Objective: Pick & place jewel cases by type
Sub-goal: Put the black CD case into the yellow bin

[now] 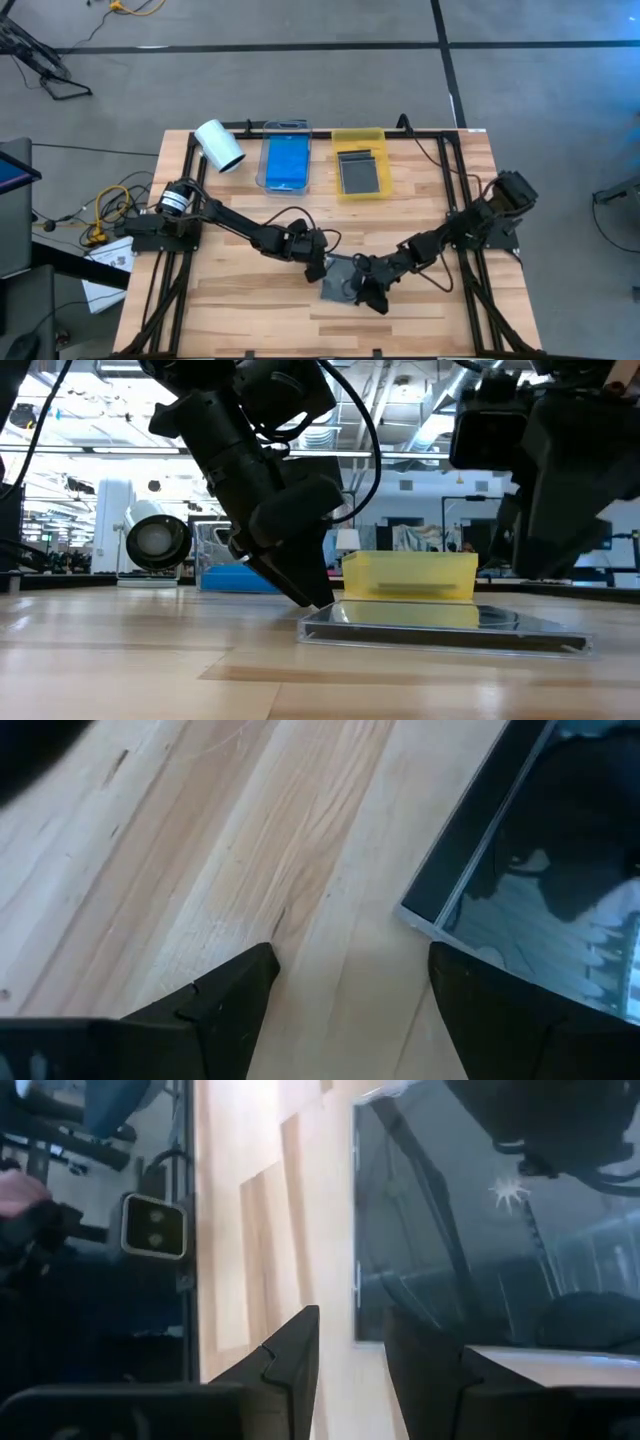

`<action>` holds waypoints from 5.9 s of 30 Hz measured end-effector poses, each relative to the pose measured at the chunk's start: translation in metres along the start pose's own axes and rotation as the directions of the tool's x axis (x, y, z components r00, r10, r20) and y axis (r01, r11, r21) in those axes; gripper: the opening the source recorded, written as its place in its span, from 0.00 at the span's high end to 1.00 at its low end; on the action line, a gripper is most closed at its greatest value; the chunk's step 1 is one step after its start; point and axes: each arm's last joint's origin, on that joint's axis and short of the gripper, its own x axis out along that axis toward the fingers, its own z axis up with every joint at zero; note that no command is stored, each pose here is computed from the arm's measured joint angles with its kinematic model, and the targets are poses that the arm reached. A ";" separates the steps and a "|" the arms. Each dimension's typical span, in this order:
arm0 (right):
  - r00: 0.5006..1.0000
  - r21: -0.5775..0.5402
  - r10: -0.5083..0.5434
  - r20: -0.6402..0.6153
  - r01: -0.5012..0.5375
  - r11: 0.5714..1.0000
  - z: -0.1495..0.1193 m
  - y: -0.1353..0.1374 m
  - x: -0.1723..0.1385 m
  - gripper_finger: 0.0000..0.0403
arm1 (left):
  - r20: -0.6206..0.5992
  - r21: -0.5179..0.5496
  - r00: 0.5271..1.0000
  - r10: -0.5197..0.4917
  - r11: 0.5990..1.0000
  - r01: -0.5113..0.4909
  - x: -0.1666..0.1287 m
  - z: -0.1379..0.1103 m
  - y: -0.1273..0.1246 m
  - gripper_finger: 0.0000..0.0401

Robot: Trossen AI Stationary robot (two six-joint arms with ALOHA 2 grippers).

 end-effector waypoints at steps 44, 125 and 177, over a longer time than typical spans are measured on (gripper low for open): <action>0.975 -0.069 -0.190 -0.112 0.183 0.981 0.048 -0.098 -0.030 0.73 | 0.093 0.296 0.813 -0.575 0.795 0.529 -0.041 -0.042 -0.109 0.34; 0.998 0.363 -0.037 -0.046 0.052 0.930 0.053 -0.139 -0.051 0.65 | -0.085 -0.189 0.991 -0.103 0.978 0.085 -0.032 -0.064 -0.075 0.34; 0.999 0.389 -0.043 0.013 0.034 0.921 0.035 -0.132 -0.031 0.50 | -0.080 -0.233 0.992 0.102 0.965 -0.118 -0.021 -0.056 -0.116 0.34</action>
